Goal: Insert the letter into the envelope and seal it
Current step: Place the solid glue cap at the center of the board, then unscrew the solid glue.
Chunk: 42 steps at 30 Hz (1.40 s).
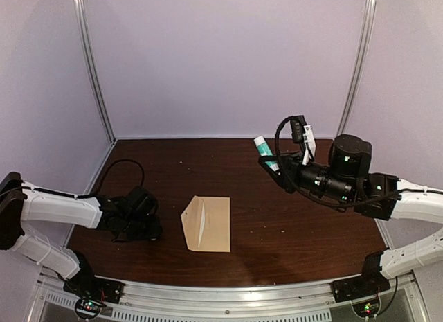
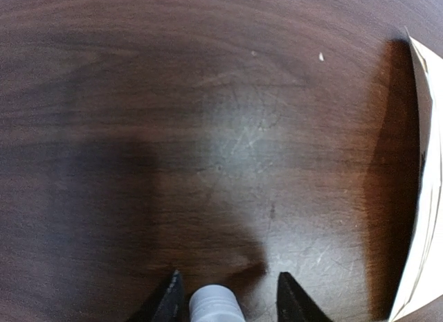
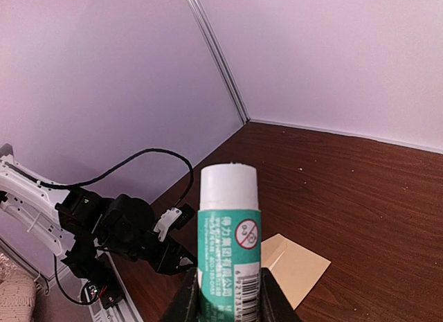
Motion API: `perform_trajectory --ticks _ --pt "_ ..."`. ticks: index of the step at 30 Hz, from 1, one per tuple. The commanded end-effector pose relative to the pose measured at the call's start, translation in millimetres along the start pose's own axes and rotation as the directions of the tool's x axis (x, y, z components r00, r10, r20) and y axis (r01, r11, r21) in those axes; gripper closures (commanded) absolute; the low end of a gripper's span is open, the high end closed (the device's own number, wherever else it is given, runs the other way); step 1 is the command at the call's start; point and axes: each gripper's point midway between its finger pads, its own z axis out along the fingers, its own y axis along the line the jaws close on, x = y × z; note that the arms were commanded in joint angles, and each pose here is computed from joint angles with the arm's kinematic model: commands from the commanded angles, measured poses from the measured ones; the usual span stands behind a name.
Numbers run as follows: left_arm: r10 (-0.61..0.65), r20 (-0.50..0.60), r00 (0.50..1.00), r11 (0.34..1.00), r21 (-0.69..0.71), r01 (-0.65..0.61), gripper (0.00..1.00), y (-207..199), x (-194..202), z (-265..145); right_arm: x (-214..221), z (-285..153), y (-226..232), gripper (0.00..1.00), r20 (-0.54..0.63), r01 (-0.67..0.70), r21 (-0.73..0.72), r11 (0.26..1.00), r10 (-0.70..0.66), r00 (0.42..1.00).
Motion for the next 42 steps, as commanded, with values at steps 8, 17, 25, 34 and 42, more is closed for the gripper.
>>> perform_trajectory --ticks 8,17,25,34,42 --pt "-0.022 0.117 0.993 0.999 0.031 0.018 0.22 -10 -33 -39 -9 -12 13 0.91 0.036 -0.052 -0.084 0.995 0.055 0.998" --pt "-0.027 0.395 0.918 0.858 0.481 -0.182 0.24 -126 -125 -175 -28 -12 28 0.91 0.094 -0.100 -0.163 0.982 0.117 0.989" --pt "-0.150 0.518 0.842 0.371 0.819 -0.438 0.29 -214 -123 -317 -30 -6 35 0.91 0.096 -0.115 -0.199 0.973 0.136 0.986" --pt "-0.129 0.477 0.869 0.136 0.877 -0.461 0.27 -274 -97 -349 -25 5 60 0.92 0.064 -0.127 -0.300 0.946 0.153 0.986" --pt "-0.105 0.431 0.896 0.085 0.902 -0.423 0.26 -310 -91 -338 -24 2 74 0.92 0.067 -0.111 -0.323 0.940 0.139 0.988"
